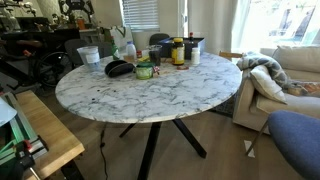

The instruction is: Remove the glasses from the silver cup and put them in the black purse

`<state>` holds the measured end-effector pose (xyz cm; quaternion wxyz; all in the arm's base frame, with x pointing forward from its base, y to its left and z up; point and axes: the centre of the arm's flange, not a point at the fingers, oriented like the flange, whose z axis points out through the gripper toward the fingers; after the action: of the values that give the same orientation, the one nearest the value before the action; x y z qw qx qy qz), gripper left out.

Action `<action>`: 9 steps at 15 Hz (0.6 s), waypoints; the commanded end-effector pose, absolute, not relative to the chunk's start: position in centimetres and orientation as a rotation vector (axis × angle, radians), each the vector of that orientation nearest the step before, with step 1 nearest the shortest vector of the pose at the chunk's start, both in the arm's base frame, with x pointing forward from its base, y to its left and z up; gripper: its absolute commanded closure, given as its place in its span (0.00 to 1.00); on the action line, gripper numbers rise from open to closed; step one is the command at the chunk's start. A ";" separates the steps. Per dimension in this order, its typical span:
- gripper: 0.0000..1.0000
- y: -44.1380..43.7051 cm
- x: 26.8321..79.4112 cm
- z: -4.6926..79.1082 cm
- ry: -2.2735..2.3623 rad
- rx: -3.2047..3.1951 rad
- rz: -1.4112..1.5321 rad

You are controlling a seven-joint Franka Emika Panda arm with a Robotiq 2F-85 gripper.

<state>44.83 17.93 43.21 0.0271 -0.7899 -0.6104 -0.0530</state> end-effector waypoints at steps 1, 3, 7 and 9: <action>0.00 25.0 46.3 40.8 -2.033 -2.302 0.073; 0.00 24.4 44.7 40.6 -2.015 -2.309 0.026; 0.00 25.1 44.9 40.3 -2.016 -2.305 0.042; 0.00 25.8 44.4 38.9 -1.960 -2.419 0.070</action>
<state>45.07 24.84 40.42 0.0338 -0.7596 -0.6494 0.0146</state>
